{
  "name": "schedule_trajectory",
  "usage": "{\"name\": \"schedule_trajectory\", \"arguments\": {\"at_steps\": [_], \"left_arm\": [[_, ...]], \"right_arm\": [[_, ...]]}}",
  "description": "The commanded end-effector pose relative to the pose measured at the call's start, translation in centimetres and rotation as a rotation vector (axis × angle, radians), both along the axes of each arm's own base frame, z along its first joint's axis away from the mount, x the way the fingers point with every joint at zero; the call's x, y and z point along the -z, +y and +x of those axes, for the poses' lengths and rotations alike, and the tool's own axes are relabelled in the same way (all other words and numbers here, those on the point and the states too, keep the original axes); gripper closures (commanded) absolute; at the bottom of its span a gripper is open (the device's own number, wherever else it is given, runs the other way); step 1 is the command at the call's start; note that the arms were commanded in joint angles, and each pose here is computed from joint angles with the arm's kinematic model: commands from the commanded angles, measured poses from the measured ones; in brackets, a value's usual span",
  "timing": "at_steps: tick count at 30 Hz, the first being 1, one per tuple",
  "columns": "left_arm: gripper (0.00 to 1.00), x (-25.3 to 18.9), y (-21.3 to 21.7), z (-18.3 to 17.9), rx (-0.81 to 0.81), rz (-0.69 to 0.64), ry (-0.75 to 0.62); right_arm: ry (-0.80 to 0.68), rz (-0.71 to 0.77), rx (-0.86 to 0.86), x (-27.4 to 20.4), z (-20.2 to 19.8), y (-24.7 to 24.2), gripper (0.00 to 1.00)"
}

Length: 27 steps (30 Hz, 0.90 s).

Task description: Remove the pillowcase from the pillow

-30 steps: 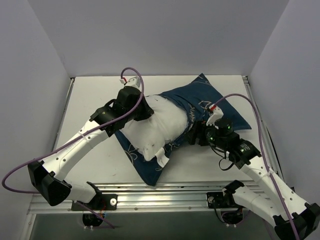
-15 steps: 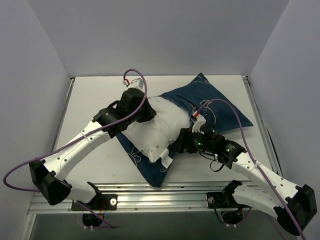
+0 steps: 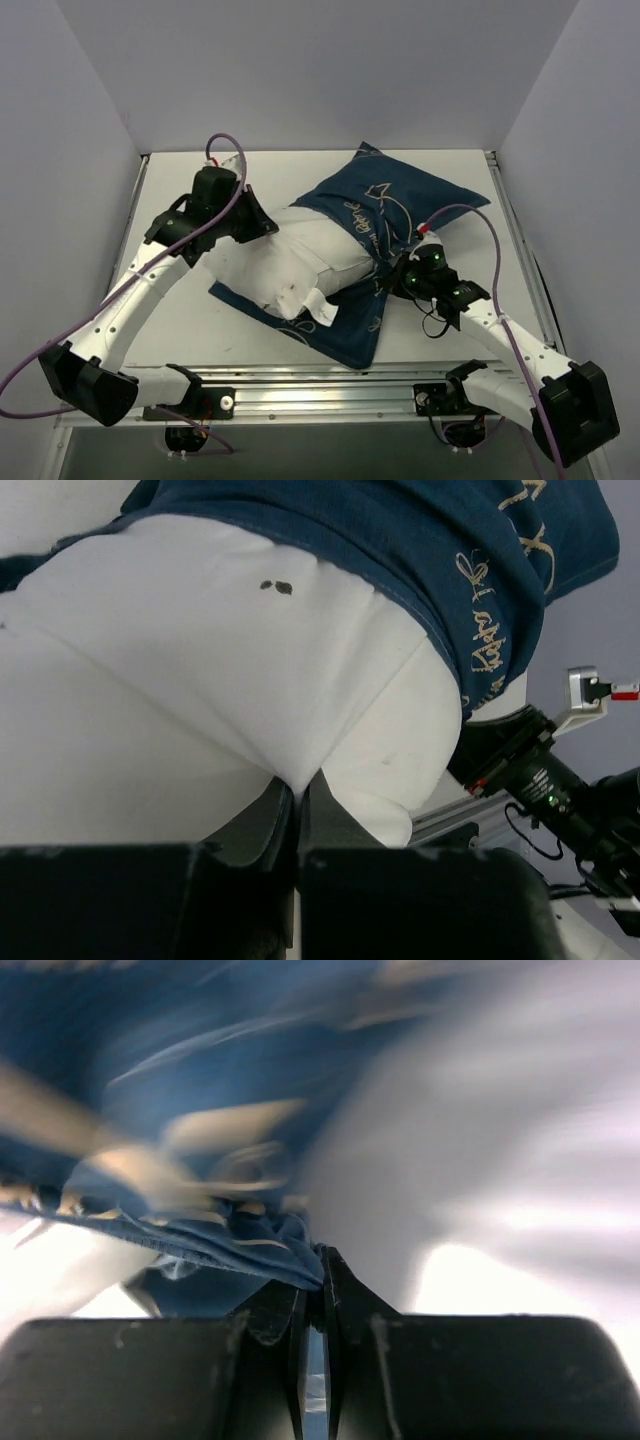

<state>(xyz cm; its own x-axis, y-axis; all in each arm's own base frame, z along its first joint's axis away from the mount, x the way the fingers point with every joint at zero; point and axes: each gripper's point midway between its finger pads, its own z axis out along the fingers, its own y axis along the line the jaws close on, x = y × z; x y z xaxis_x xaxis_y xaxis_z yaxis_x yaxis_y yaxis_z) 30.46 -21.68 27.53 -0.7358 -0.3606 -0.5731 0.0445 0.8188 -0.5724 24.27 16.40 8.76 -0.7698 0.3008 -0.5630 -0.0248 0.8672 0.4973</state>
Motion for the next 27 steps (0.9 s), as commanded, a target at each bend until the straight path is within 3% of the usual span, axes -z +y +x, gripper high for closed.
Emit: {"name": "schedule_trajectory", "arguments": {"at_steps": [1, 5, 10, 13, 14, 17, 20, 21, 23, 24, 27], "left_arm": [[0.98, -4.5, 3.1, -1.5, 0.083, -0.074, -0.096], [0.98, -4.2, 5.3, -2.0, 0.093, -0.074, -0.077], [0.98, -2.9, 4.6, -3.1, 0.161, -0.075, -0.054], [0.98, -1.2, 2.7, -5.0, 0.221, -0.057, -0.038], [0.98, -0.8, 1.1, -6.2, 0.26, -0.056, -0.042], [0.96, 1.9, -1.0, -8.6, 0.286, -0.064, -0.003], [0.83, 5.4, -3.0, -11.5, 0.31, -0.04, 0.043], [0.71, 6.3, -4.2, -13.2, 0.361, -0.037, 0.054], [0.59, 8.3, -4.6, -14.4, 0.374, -0.029, 0.099], [0.43, 8.5, -4.6, -14.7, 0.378, -0.022, 0.1], [0.16, 6.8, -3.2, -14.2, 0.327, 0.011, 0.05]], "right_arm": [[0.025, -0.068, 0.247, 1.8, 1.1, -6.1, 1.0], [0.029, -0.048, 0.337, 2.1, 1.9, -8.4, 1.0], [-0.019, -0.05, 0.271, 0.2, 3.0, -7.5, 1.0], [-0.087, -0.046, 0.154, -3.2, 2.8, -5.3, 0.78], [-0.129, -0.055, 0.128, -4.8, 2.6, -4.9, 0.65], [-0.235, -0.092, 0.09, -9.2, 1.9, -3.8, 0.42], [-0.304, -0.095, 0.042, -12.9, 1.7, -3.0, 0.3], [-0.322, -0.089, 0.0, -13.6, 1.6, -2.4, 0.28], [-0.343, -0.07, -0.051, -15.0, 2.0, -1.2, 0.25], [-0.365, -0.053, -0.084, -15.5, 2.1, -0.3, 0.24], [-0.387, -0.063, -0.153, -15.6, 3.1, 1.8, 0.21]]}}
